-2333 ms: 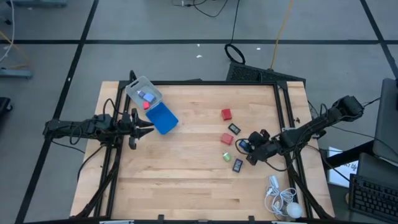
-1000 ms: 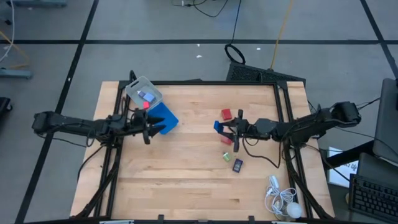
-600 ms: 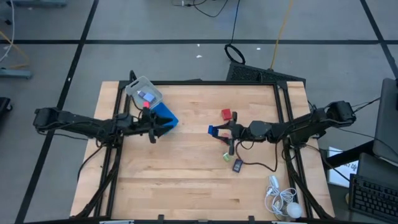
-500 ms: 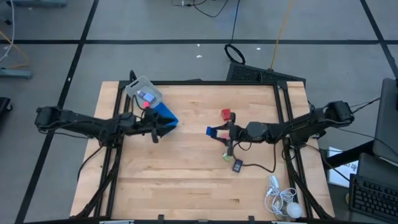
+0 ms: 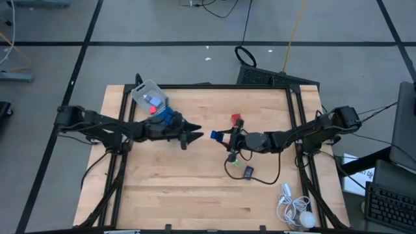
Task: Pick & Place Office items
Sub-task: Put the blue digital timer into the blue bin
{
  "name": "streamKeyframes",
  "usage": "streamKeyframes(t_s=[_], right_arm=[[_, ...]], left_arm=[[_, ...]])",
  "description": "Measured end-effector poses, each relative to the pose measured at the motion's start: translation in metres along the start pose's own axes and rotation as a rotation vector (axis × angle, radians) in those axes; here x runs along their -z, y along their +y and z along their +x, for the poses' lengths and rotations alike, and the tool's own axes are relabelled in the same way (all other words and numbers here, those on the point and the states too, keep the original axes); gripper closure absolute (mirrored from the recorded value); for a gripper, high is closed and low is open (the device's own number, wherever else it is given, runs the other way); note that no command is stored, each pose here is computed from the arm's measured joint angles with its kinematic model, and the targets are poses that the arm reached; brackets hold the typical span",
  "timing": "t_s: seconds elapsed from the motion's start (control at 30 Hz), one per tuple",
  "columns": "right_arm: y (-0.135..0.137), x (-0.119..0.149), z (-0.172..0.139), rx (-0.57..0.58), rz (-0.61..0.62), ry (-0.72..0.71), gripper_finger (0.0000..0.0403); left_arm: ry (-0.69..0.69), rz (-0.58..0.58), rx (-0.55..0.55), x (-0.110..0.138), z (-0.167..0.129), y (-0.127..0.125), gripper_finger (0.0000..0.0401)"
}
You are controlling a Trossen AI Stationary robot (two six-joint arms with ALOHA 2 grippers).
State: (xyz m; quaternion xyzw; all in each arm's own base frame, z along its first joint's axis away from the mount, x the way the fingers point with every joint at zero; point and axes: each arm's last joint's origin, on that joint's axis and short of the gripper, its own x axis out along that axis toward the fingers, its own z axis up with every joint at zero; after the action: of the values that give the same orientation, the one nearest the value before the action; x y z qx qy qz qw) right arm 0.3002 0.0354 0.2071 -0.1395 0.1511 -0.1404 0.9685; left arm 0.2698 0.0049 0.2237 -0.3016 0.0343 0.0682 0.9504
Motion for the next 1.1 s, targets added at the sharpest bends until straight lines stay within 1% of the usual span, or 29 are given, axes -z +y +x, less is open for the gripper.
streamKeyframes(t_s=[0.13,0.2,0.5,0.67,0.8,1.1], right_arm=[[0.000,-0.001,0.001,0.001,-0.009,0.012,0.0247],[0.000,0.000,0.000,0.030,-0.013,0.026,0.0246],[0.000,0.001,0.000,0.042,-0.024,0.040,0.0247],[0.000,0.001,0.000,0.042,-0.021,0.040,0.0243],[0.000,0.002,0.000,0.042,-0.023,0.043,0.0246],[0.001,0.004,0.000,0.039,-0.032,0.060,0.0244]], left_arm=[[0.013,-0.003,-0.008,0.000,0.020,-0.003,0.0146],[0.015,-0.006,-0.010,0.000,0.029,-0.004,0.0146],[0.053,-0.012,-0.040,0.009,0.056,-0.001,0.0146],[0.051,-0.012,-0.040,0.009,0.068,-0.002,0.0146],[0.065,-0.009,-0.050,0.012,0.073,0.000,0.0146],[0.058,0.004,-0.044,0.011,0.073,-0.001,0.0146]])
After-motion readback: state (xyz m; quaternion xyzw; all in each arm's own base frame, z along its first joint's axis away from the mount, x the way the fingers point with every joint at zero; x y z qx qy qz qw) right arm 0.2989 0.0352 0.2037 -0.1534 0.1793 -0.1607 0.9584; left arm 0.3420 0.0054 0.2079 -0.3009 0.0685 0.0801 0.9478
